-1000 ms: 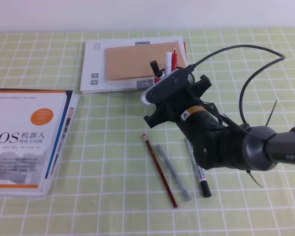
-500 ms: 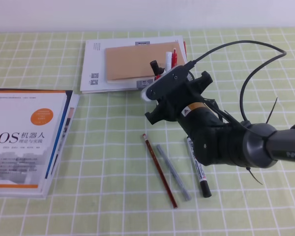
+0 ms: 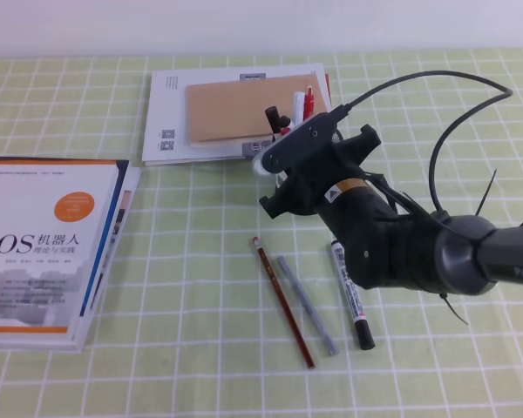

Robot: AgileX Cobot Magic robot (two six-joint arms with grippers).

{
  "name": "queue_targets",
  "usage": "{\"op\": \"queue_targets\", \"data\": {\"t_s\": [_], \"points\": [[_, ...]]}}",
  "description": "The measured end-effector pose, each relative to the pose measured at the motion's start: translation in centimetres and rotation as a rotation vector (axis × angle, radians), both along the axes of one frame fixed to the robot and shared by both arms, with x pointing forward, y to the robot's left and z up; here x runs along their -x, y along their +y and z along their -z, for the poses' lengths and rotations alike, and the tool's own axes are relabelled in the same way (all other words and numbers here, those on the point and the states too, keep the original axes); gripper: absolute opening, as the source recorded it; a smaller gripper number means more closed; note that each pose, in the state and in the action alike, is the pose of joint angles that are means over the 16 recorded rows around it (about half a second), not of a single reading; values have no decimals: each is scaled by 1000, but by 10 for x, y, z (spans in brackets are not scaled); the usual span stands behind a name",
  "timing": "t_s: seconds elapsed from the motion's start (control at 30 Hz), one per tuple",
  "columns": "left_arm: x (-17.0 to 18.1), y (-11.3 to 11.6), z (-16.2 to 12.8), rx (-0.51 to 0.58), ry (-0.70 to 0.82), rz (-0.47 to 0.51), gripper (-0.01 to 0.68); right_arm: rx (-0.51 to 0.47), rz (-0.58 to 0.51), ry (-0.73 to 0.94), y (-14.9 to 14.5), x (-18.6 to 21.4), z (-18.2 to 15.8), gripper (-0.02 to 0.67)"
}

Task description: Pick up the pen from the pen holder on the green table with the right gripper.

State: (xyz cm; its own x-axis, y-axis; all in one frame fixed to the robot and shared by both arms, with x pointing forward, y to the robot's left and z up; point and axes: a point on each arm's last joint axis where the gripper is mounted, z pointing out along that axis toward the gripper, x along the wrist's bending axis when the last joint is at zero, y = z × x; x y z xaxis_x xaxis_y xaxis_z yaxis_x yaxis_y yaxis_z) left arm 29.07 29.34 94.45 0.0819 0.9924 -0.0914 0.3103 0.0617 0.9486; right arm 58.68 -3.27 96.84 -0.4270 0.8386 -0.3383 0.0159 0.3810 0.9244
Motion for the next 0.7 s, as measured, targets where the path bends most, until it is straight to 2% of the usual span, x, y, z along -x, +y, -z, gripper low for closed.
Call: {"op": "queue_targets", "data": {"t_s": [0.37,0.7], "points": [[0,0,0,0,0,0,-8,-36,-16,20,-3,6,-26,51],[0,0,0,0,0,0,-8,-116,-26,-15,-12,19,-74,51]]}}
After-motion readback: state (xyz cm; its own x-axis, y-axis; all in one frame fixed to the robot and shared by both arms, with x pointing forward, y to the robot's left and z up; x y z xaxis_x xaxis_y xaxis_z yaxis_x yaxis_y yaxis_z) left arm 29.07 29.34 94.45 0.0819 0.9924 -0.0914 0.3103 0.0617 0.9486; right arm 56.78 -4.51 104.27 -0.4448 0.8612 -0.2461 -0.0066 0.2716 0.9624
